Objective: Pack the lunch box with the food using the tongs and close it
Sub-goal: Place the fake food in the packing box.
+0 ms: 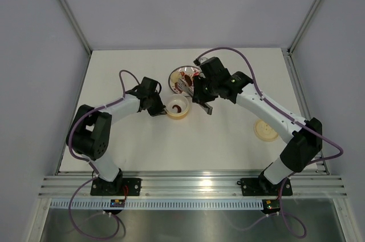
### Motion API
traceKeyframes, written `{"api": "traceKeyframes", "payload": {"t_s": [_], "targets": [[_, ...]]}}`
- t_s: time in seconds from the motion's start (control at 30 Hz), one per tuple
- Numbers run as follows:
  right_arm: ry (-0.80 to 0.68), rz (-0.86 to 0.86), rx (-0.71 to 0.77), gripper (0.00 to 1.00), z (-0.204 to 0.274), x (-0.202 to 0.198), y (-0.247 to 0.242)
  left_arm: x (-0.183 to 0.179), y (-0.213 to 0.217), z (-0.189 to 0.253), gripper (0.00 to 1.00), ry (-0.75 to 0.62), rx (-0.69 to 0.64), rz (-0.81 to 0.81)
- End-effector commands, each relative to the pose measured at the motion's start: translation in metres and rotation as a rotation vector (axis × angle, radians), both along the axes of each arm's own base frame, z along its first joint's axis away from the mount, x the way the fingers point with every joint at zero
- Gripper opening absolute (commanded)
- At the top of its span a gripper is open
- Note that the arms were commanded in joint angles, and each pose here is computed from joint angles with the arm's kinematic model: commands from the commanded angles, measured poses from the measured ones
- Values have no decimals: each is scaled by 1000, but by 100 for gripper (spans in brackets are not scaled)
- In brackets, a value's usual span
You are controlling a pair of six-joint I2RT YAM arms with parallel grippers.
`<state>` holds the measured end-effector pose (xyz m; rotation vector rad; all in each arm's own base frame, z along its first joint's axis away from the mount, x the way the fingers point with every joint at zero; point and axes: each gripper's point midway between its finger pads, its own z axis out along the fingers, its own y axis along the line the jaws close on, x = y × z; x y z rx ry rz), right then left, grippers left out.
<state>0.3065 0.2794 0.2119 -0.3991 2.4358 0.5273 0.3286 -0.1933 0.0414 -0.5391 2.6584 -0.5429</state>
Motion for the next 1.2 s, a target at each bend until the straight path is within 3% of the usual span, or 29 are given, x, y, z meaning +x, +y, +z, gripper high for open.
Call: {"api": "traceKeyframes", "payload": {"t_s": [0.0,0.47,1.17], "targets": [[-55,2,80,0,21,-10,11,14,-5,18,0,-64,-13,-2],[44,36,68,0,-27,-34,21,1,15,38,0,-108,28,16],[36,35,109,0,-19,-60,15,-1,19,37,0,-106,47,26]]}}
